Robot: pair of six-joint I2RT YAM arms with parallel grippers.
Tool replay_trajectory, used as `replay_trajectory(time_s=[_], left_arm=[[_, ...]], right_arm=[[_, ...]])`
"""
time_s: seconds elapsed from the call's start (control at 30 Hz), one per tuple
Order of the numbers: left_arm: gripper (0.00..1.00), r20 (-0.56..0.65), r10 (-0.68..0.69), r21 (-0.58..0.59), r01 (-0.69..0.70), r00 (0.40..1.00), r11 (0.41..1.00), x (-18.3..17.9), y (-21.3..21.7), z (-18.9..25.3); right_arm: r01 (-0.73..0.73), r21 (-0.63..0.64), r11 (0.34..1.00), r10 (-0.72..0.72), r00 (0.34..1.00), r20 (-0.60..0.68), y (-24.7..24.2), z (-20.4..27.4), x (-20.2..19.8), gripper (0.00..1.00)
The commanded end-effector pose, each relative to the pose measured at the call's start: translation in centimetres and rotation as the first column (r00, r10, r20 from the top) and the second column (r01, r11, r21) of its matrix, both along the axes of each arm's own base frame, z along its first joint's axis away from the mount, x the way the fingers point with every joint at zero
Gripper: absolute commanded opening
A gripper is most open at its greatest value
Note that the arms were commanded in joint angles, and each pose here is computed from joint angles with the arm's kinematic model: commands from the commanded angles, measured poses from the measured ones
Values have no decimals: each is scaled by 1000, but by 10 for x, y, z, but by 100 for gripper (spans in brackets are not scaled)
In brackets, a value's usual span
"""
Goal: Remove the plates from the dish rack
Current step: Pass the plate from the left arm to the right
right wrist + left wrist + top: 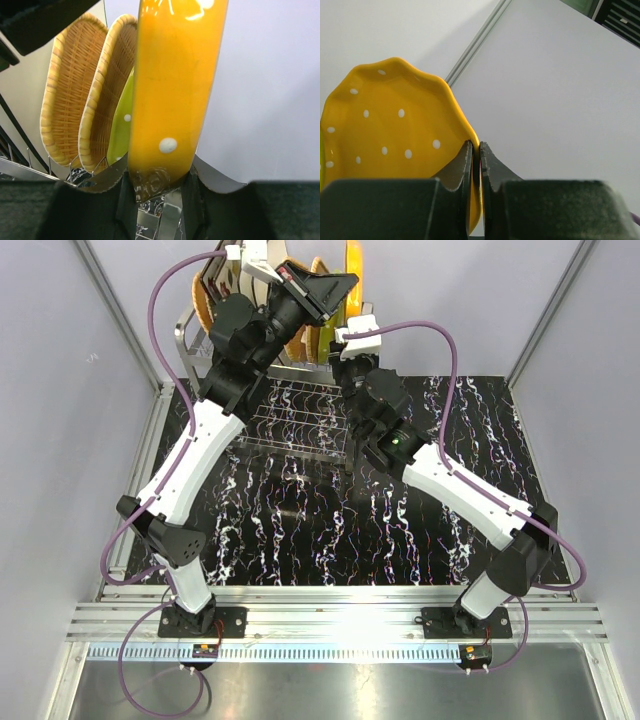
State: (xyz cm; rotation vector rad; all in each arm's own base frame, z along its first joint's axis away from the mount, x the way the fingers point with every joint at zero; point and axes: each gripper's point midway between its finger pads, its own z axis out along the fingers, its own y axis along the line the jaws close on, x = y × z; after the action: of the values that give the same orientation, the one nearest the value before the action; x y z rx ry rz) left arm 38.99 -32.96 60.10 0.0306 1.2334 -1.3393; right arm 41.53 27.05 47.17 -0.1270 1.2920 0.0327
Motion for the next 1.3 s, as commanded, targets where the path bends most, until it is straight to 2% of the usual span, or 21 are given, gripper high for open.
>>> replay_trajectory(time_s=[0.0,0.27,0.5,0.73,0.83,1.2,1.27], left_arm=[[0,184,-114,-104,135,976,985,-63,10,66],[0,172,-182,-93,200,968,975,-65,-5,60],[0,174,-221,-109,242,960,964,-69,-13,61],[8,150,-248,-112,266,957,957,-70,-23,55],[17,143,-251,-112,268,957,957,-70,-24,52],[62,162,-228,-103,246,960,964,-76,-17,57],[66,166,-220,-96,238,961,966,-76,-16,57]], right_arm=[[40,186,982,-73,982,172,-45,72,-20,6],[72,176,982,-115,963,246,-76,92,-22,3],[105,119,987,-139,933,331,-99,112,-27,0],[119,103,988,-147,932,331,-117,110,-25,0],[128,97,987,-154,924,351,-123,115,-25,0],[129,70,989,-146,908,393,-134,128,-32,0],[130,83,988,-152,911,384,-140,130,-33,0]])
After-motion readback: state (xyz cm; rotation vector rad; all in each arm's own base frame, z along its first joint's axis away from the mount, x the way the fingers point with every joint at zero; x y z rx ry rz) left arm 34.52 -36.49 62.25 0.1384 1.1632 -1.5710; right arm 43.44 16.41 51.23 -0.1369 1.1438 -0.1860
